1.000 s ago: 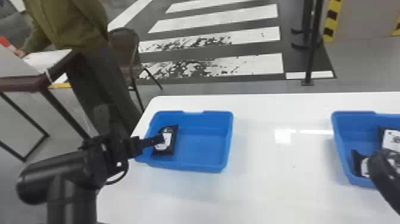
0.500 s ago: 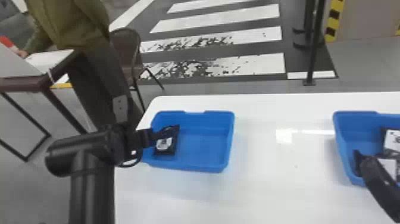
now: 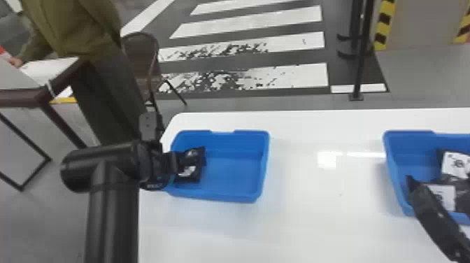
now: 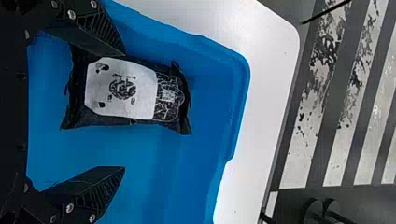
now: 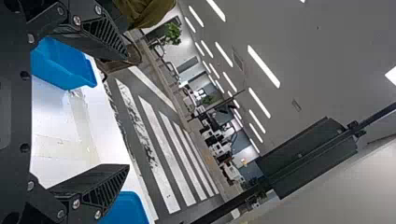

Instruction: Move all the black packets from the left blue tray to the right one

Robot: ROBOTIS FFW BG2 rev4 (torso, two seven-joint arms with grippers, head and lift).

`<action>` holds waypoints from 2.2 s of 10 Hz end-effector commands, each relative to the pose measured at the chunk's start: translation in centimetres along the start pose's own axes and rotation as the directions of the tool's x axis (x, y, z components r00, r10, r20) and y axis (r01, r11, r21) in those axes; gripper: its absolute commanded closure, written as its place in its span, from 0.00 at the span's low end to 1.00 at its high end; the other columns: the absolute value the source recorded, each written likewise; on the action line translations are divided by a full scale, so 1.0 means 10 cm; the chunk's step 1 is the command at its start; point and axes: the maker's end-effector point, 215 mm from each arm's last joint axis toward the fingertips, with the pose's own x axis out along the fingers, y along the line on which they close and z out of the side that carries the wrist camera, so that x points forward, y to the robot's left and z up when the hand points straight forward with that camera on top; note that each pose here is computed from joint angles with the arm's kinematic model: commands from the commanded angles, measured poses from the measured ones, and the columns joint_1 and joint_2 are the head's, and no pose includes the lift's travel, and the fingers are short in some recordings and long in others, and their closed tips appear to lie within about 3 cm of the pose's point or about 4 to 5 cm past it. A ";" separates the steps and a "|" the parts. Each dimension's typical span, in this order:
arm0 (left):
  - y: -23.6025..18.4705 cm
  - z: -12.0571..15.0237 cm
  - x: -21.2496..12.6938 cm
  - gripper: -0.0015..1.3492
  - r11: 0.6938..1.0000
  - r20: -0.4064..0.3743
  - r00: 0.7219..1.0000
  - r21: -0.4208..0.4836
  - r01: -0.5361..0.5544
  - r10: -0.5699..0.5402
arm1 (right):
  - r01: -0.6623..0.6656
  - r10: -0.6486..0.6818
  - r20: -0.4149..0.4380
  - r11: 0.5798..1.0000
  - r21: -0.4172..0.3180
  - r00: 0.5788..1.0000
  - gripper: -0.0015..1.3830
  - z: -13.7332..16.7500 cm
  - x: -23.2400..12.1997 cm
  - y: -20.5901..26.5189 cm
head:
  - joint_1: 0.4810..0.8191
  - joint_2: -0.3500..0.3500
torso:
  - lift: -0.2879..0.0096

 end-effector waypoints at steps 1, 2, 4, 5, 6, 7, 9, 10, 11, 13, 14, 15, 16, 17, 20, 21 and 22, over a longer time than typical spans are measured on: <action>0.03 -0.05 0.06 0.13 1.000 -0.027 1.000 -0.010 -0.012 0.012 | -0.002 0.002 -0.010 1.000 0.018 1.000 0.16 -0.05 0.00 0.00 | 0.63 0.94 | 0.50; 0.08 -0.11 0.13 0.14 1.000 -0.054 0.998 -0.017 -0.025 0.025 | -0.002 0.002 -0.013 1.000 0.022 1.000 0.16 -0.06 0.00 -0.01 | 0.63 0.94 | 0.50; 0.14 -0.13 0.20 0.38 0.999 -0.082 0.996 -0.029 -0.045 0.043 | -0.007 0.007 -0.022 0.999 0.041 1.000 0.16 -0.10 0.00 0.00 | 0.63 0.95 | 0.50; 0.19 -0.12 0.21 0.49 0.998 -0.087 0.995 -0.030 -0.058 0.055 | -0.007 0.008 -0.026 0.999 0.044 1.000 0.16 -0.12 0.00 -0.01 | 0.63 0.96 | 0.50; 0.25 -0.14 0.22 0.54 0.997 -0.094 0.993 -0.034 -0.071 0.068 | -0.009 0.011 -0.025 0.999 0.046 1.000 0.16 -0.12 0.01 0.00 | 0.63 0.97 | 0.50; 0.22 -0.16 0.24 0.69 0.998 -0.087 0.994 -0.018 -0.064 0.063 | -0.007 0.008 -0.027 0.999 0.053 1.000 0.16 -0.13 0.00 -0.01 | 0.63 0.98 | 0.50; 0.15 -0.07 0.23 0.90 0.999 -0.032 0.999 0.013 -0.036 0.037 | -0.009 0.011 -0.030 0.998 0.061 0.999 0.17 -0.15 -0.02 -0.01 | 0.63 0.98 | 0.50; 0.12 -0.01 0.05 0.90 0.999 0.025 0.999 0.040 -0.034 0.033 | -0.021 0.023 -0.028 0.998 0.059 0.999 0.17 -0.13 0.00 0.04 | 0.63 0.97 | 0.50; -0.02 0.08 -0.21 0.90 0.997 0.107 0.994 0.076 -0.013 0.005 | -0.034 0.035 -0.024 0.998 0.053 0.999 0.17 -0.08 0.03 0.08 | 0.63 0.97 | 0.50; -0.56 0.07 -0.61 0.90 0.982 0.201 0.973 0.174 0.077 -0.112 | -0.092 0.094 -0.035 0.995 0.045 0.995 0.17 -0.06 0.13 0.26 | 0.63 0.95 | 0.50; -0.88 0.02 -0.80 0.90 0.965 0.233 0.953 0.222 0.141 -0.193 | -0.137 0.139 -0.049 0.989 0.049 0.989 0.17 -0.08 0.21 0.38 | 0.63 0.92 | 0.50; -1.25 -0.03 -0.99 0.90 0.940 0.257 0.926 0.274 0.204 -0.276 | -0.170 0.173 -0.066 0.984 0.052 0.983 0.17 -0.11 0.27 0.44 | 0.63 0.91 | 0.50; -1.63 -0.09 -1.18 0.90 0.908 0.269 0.891 0.316 0.276 -0.365 | -0.206 0.210 -0.083 0.977 0.055 0.974 0.17 -0.15 0.36 0.50 | 0.63 0.87 | 0.50; -1.94 -0.23 -1.32 0.90 0.877 0.257 0.862 0.335 0.345 -0.437 | -0.236 0.240 -0.085 0.970 0.056 0.967 0.17 -0.15 0.46 0.55 | 0.63 0.81 | 0.50; -2.77 -0.60 -1.55 0.90 0.768 0.173 0.774 0.375 0.519 -0.609 | -0.299 0.303 -0.118 0.953 0.044 0.946 0.17 -0.21 0.80 0.59 | 0.63 0.68 | 0.50; -3.00 -0.67 -1.64 0.90 0.729 0.152 0.742 0.392 0.561 -0.653 | -0.315 0.318 -0.121 0.948 0.041 0.940 0.17 -0.22 0.93 0.60 | 0.63 0.63 | 0.50; -3.15 -0.71 -1.70 0.90 0.700 0.134 0.719 0.404 0.588 -0.682 | -0.324 0.326 -0.120 0.945 0.033 0.938 0.17 -0.21 1.04 0.59 | 0.63 0.59 | 0.50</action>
